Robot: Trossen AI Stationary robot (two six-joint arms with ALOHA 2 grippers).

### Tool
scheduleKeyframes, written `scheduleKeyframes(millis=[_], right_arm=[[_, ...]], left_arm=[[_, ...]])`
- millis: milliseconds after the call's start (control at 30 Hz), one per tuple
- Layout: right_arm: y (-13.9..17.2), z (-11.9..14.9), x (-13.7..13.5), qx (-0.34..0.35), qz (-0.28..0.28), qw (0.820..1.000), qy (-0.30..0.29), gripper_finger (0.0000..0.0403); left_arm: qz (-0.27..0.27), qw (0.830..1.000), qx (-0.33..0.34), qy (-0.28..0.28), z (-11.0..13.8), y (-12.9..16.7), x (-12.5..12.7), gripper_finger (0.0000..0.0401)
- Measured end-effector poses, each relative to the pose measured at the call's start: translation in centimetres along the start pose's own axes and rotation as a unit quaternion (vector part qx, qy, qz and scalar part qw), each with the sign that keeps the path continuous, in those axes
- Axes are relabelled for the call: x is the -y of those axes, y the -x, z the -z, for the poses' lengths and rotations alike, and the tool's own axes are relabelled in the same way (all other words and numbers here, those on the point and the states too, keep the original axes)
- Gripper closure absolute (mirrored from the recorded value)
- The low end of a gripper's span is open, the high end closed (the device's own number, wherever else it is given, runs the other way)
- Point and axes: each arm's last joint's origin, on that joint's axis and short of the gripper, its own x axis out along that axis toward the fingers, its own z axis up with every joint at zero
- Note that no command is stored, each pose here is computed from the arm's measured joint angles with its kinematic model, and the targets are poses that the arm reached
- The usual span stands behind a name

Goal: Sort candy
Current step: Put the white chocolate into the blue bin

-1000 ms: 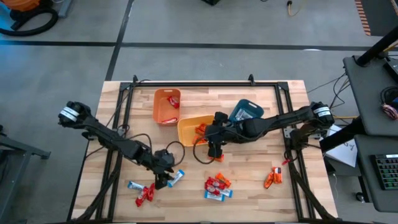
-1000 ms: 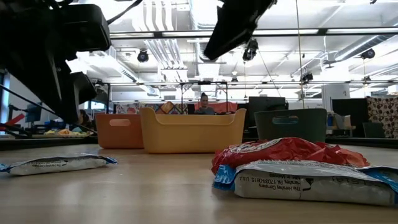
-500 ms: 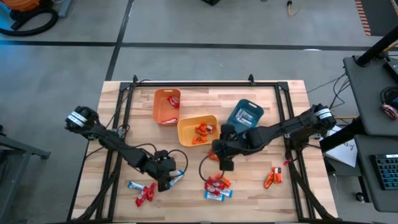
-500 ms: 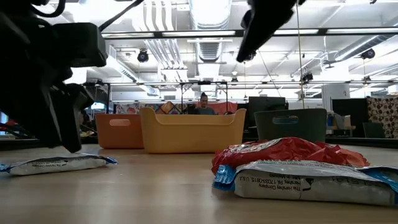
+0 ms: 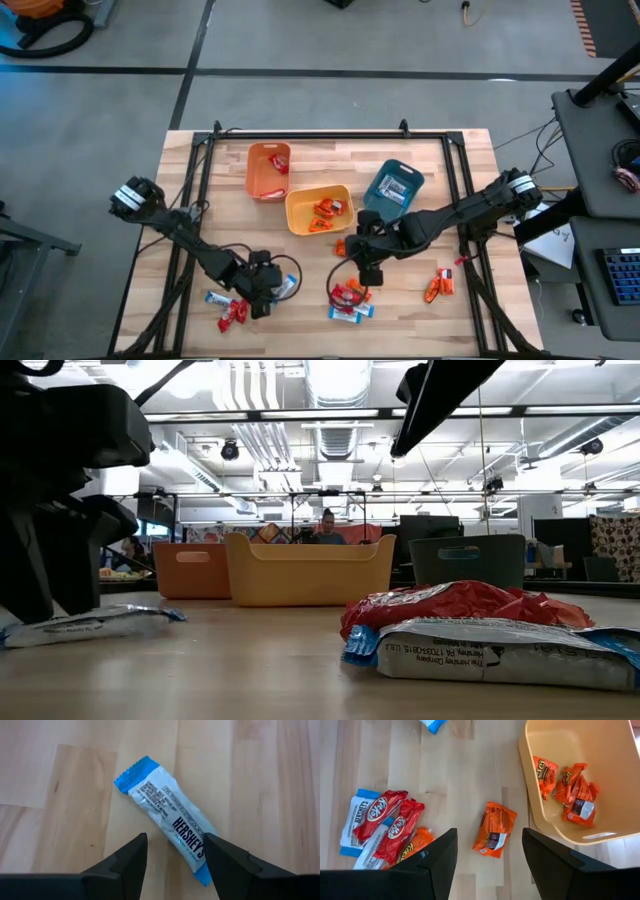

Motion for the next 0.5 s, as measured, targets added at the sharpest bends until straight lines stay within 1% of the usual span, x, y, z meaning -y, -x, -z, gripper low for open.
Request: scheduleKeyframes(millis=[133, 300, 400, 500], right_arm=[[0.0, 0.0, 0.0, 0.0, 0.0, 1.0, -0.008, 0.0188], [0.0, 0.2, -0.3, -0.001, -0.001, 1.0, -0.009, 0.0188], [0.0, 0.2, -0.5, -0.001, -0.003, 1.0, -0.007, 0.0188], [0.1, 0.2, -0.6, 0.0, -0.004, 1.0, -0.011, 0.0188]], left_arm=[[-0.004, 1.0, -0.005, 0.025, 0.2, -0.6, 0.1, 0.0233], [-0.016, 0.999, -0.017, 0.035, 0.7, -1.8, 0.1, 0.0254], [-0.017, 0.999, -0.019, 0.032, 0.9, -2.0, 0.2, 0.0288], [-0.017, 0.999, -0.019, 0.028, 1.0, -1.9, 0.3, 0.0339]])
